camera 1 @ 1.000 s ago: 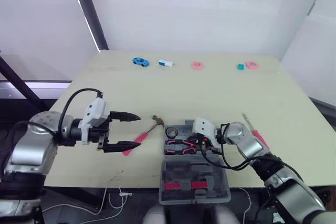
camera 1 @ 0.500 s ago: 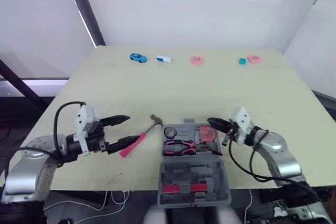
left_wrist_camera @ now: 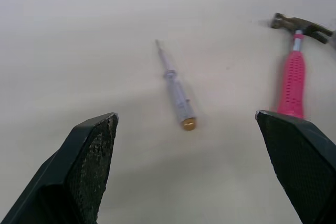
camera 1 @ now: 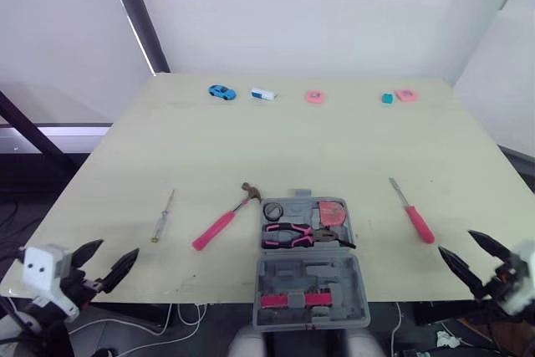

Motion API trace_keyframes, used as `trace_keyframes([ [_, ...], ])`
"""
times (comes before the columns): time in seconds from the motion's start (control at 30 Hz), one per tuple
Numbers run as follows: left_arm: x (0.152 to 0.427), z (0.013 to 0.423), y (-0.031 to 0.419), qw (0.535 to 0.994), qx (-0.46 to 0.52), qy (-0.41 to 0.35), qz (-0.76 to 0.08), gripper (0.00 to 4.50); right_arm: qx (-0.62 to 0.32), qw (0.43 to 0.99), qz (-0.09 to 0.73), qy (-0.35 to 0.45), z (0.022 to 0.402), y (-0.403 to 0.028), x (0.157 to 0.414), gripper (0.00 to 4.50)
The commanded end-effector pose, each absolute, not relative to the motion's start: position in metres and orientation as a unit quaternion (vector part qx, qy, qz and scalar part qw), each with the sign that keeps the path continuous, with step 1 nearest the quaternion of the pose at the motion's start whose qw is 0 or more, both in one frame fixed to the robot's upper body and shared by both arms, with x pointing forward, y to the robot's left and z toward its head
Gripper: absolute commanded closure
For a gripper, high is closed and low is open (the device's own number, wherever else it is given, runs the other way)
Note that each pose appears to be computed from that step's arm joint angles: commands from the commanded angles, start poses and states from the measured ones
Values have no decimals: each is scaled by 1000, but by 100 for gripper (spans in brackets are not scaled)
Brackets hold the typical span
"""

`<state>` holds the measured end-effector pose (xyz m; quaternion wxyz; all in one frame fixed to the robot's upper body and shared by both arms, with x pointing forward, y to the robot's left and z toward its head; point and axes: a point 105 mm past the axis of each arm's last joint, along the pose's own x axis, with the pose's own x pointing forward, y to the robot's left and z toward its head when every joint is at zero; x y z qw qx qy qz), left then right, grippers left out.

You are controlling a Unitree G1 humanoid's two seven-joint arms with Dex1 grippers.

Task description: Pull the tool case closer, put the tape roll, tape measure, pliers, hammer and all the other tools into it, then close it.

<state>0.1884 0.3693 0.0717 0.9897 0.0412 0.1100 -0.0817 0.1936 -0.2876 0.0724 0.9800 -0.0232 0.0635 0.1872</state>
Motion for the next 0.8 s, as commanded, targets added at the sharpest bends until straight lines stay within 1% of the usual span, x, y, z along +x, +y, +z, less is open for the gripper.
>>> trace_keyframes([
  [0.03, 176, 74, 385, 990, 59, 113, -54, 0, -16, 987, 152, 53, 77, -308, 177, 9],
  [0.1, 173, 71, 384, 990, 57, 118, -60, 0, -11, 988, 141, 63, 71, -315, 170, 9],
  [0.2, 176, 70, 377, 989, 58, 116, -77, 0, -12, 988, 137, 74, 66, -319, 166, 9],
  [0.3, 183, 73, 369, 986, 65, 112, -107, 0, -11, 987, 134, 90, 63, -321, 170, 9],
  [0.37, 188, 75, 360, 979, 84, 117, -143, 0, -24, 985, 144, 97, 65, -319, 175, 9],
  [0.47, 206, 87, 336, 963, 116, 107, -221, 0, -32, 972, 211, 96, 78, -299, 191, 9],
  [0.53, 213, 91, 320, 950, 126, 103, -268, 0, -57, 960, 257, 97, 83, -284, 200, 9],
  [0.63, 221, 89, 296, 924, 145, 114, -335, 0, -116, 939, 304, 107, 84, -267, 216, 9],
  [0.8, 231, 81, 269, 882, 163, 130, -423, 0, -148, 903, 388, 109, 82, -240, 238, 9],
])
